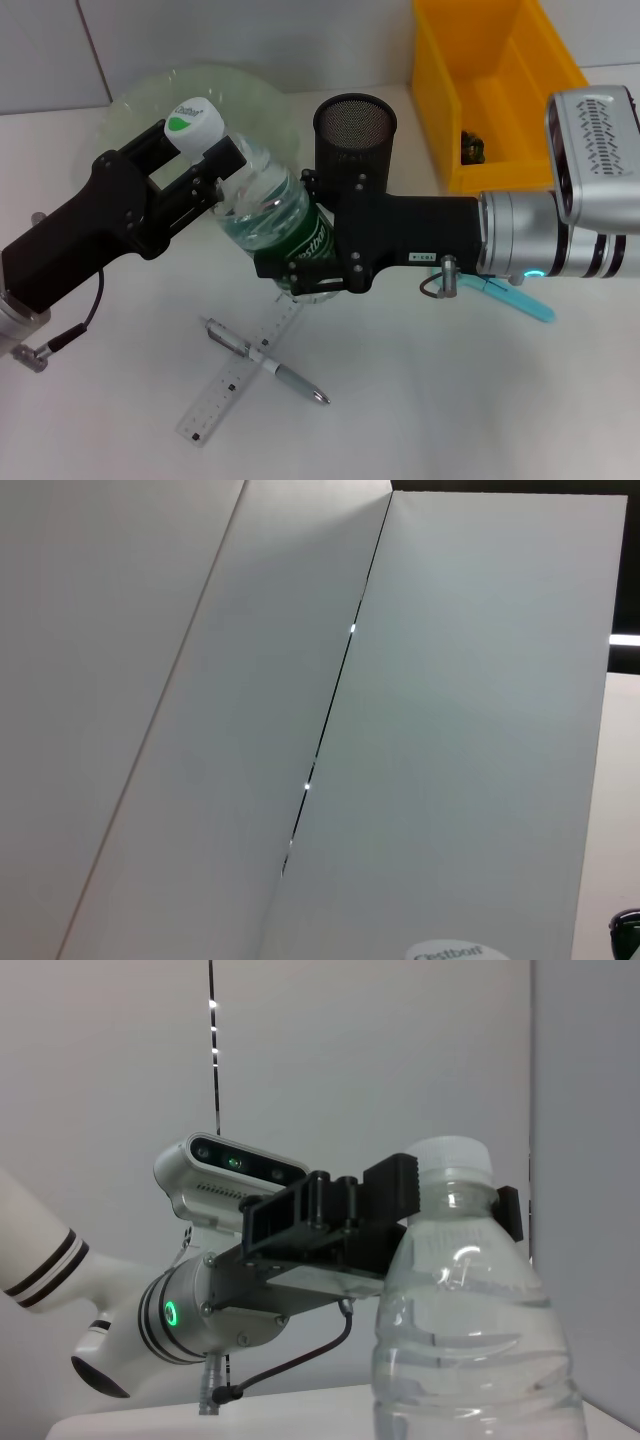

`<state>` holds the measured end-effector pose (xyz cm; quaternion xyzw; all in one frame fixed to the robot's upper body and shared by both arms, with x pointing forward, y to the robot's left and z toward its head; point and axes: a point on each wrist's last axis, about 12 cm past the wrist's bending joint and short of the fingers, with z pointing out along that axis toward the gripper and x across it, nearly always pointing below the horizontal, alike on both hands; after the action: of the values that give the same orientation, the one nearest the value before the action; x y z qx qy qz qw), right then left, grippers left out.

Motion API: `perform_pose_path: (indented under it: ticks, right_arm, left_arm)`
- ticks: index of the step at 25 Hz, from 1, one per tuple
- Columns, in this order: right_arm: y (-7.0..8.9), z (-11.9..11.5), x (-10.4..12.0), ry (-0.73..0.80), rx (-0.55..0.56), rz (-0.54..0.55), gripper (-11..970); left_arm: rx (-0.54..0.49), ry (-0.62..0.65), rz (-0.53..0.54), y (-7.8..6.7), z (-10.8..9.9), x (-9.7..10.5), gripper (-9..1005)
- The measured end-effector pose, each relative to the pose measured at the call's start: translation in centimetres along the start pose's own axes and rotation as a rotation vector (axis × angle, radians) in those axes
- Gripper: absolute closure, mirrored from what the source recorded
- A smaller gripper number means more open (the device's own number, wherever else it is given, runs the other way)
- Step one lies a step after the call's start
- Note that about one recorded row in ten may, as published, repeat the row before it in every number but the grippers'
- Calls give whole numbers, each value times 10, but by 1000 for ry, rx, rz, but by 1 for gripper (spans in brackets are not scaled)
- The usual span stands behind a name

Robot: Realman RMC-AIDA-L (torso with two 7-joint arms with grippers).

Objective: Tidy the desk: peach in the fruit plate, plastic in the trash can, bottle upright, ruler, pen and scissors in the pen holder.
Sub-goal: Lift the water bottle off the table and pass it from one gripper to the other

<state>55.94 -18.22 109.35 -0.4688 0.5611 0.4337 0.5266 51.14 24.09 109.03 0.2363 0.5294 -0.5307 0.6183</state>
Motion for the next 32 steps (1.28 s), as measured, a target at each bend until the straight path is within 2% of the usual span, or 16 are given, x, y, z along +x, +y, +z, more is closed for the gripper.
perform_pose_path:
  ticks: [13, 32]
  right_arm:
    - [0, 0, -1, -2, -3, -1, 188]
    - [0, 2, -1, -2, -7, 1, 187]
  left_arm:
    - [-4, -1, -4, 1, 0, -1, 564]
    - [-3, -1, -8, 1, -1, -1, 563]
